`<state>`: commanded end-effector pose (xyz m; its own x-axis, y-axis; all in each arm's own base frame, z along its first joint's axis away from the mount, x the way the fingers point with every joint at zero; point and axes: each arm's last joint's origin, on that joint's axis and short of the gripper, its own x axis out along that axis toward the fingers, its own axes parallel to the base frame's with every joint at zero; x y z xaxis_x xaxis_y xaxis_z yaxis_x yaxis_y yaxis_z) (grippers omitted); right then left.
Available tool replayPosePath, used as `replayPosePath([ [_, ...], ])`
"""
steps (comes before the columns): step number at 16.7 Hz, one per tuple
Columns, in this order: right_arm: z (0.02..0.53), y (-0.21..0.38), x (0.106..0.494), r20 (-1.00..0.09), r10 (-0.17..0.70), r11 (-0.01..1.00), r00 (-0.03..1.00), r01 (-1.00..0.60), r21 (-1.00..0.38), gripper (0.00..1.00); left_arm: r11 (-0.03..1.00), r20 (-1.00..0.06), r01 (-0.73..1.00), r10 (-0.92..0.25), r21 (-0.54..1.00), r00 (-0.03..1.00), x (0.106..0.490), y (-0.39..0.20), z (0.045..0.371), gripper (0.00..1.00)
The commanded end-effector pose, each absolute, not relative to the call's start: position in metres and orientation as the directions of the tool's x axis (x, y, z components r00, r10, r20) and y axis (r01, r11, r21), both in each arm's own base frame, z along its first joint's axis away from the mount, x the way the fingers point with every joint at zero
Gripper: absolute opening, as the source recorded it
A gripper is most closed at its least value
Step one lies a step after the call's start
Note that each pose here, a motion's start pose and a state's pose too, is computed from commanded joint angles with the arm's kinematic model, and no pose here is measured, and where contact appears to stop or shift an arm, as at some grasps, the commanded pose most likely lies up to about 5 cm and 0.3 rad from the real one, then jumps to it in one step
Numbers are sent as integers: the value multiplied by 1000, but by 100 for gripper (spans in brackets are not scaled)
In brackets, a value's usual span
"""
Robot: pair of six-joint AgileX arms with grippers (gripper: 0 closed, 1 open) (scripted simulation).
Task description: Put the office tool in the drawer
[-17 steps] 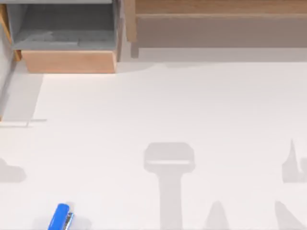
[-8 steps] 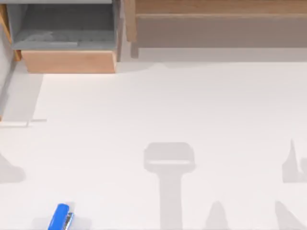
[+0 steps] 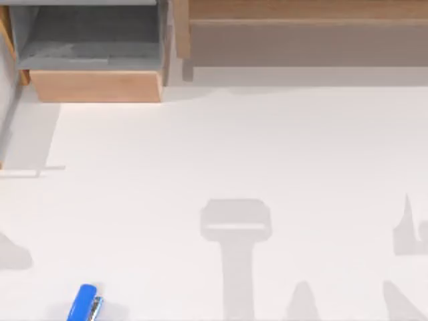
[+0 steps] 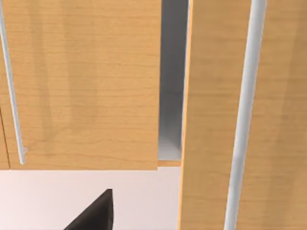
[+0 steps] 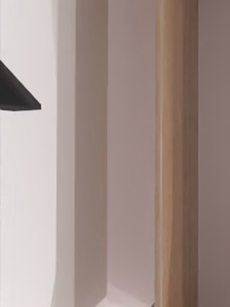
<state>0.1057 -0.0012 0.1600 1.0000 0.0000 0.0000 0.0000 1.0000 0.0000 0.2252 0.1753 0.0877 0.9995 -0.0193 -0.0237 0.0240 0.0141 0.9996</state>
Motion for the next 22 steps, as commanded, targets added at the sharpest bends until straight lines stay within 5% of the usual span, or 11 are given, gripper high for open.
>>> replayPosePath([
  [6, 160, -1, 106, 0, 0, 1000, 1000, 0, 0, 100, 81, -55, 55, -1, 995, 998, 227, 175, 92, 100],
  [11, 160, -1, 106, 0, 0, 1000, 1000, 0, 0, 100, 336, -211, 193, 18, 922, 977, 232, 167, 98, 100],
  [17, 160, -1, 106, 0, 0, 1000, 1000, 0, 0, 100, 711, -539, 433, -90, 554, 838, 239, 123, 109, 100],
  [22, 160, -1, 106, 0, 0, 1000, 1000, 0, 0, 100, 842, -752, 506, -208, 187, 626, 237, 57, 127, 100],
])
